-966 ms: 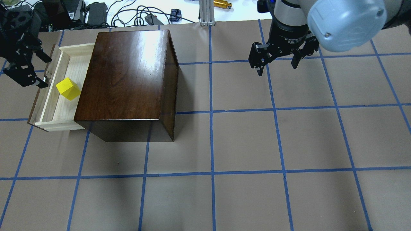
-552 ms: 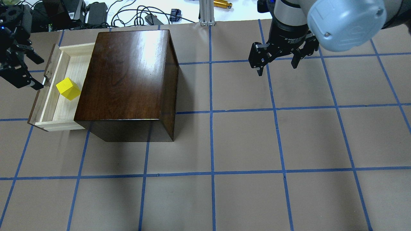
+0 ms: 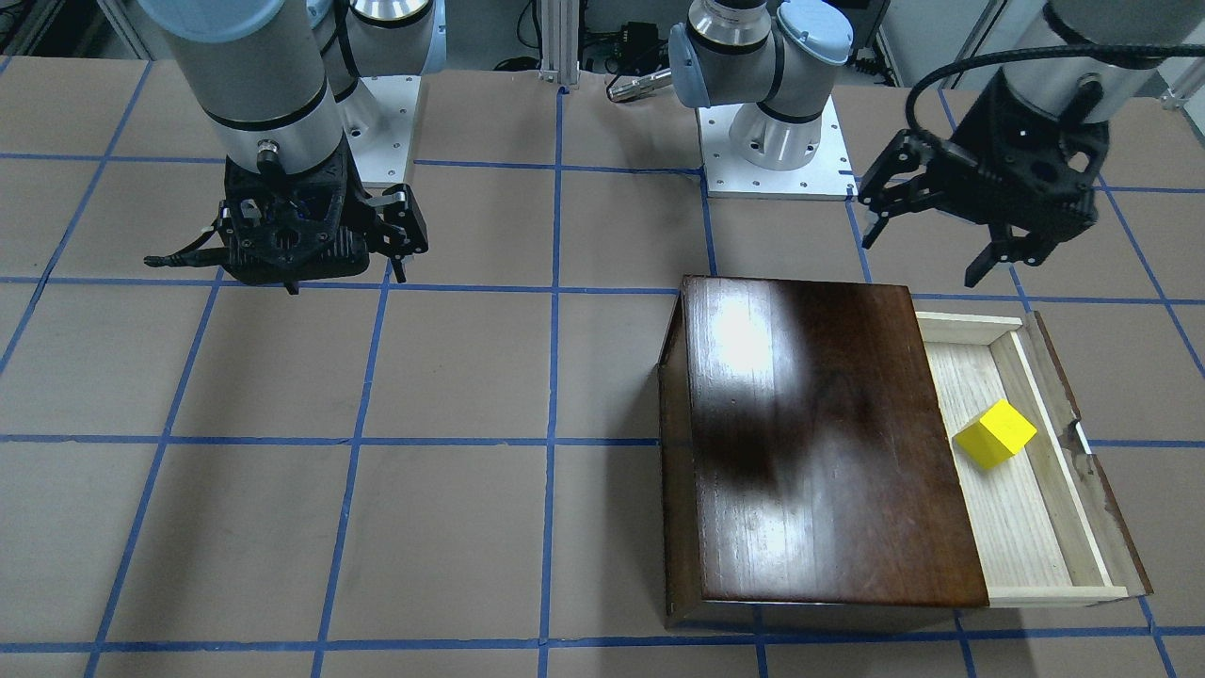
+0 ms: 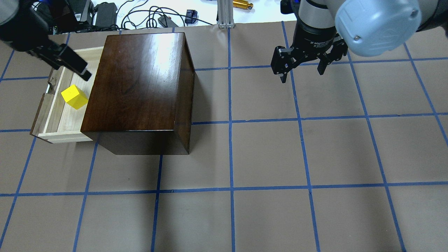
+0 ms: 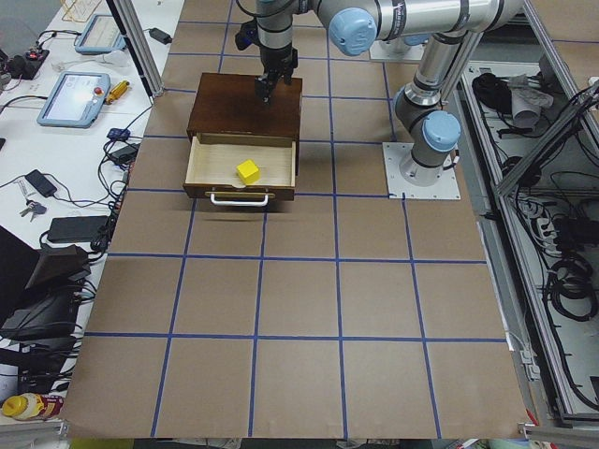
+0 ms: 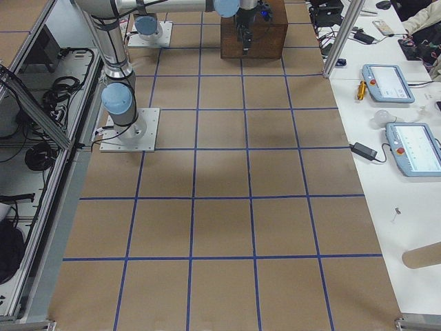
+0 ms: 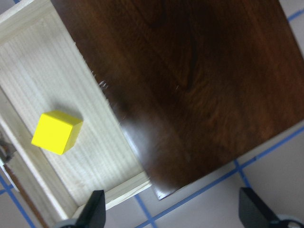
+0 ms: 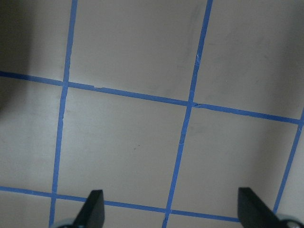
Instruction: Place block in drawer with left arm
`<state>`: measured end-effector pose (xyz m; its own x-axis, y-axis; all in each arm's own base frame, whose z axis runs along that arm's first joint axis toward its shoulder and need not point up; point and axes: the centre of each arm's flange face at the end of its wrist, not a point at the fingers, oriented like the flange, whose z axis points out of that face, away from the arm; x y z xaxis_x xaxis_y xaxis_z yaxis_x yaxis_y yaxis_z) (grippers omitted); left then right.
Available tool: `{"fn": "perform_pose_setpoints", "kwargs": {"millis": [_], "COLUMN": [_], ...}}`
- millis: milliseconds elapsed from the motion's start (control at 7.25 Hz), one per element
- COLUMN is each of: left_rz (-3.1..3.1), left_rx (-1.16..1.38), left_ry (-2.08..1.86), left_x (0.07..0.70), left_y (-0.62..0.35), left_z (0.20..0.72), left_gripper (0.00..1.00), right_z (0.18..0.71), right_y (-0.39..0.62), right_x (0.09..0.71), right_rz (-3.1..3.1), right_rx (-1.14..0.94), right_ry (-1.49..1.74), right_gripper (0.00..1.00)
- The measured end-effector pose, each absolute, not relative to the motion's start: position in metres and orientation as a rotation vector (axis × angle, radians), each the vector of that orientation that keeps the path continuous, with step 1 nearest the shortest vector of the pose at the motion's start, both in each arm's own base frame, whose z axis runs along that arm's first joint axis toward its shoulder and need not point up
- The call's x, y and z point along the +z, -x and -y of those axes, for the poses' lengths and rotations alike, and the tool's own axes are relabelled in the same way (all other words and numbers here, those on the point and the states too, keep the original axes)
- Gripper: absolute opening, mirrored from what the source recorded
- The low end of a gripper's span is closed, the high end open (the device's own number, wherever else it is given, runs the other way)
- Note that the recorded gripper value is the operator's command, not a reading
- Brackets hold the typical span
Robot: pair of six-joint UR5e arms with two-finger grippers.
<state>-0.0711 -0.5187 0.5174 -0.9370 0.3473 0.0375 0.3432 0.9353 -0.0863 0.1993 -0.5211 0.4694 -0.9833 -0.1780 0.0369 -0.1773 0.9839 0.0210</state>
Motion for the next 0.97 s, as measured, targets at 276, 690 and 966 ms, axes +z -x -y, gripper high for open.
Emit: {"fn": "perform_pose_setpoints", "kwargs": {"millis": [276, 690, 966], "left_rz": [3.066, 3.121, 3.134], "left_rx": [0.112, 0.103, 0.107], "left_ry": [0.225, -0.011, -0.029], "left_x": [0.511, 0.511, 0.512], "left_y": [0.113, 0.124, 0.124], "left_z": [0.519, 0.514, 0.512], "left_gripper": [1.0, 1.0, 1.0], "right_z": [0.521, 0.521, 0.521], "right_y": [-0.199, -0.199, -0.199], "right_x": [0.469, 0.469, 0.469], "right_rz": [3.09, 3.09, 3.09], "right_rx": [-0.027, -0.027, -0.027], "right_ry": [-0.277, -0.277, -0.277], "right_gripper": [1.0, 1.0, 1.0]}}
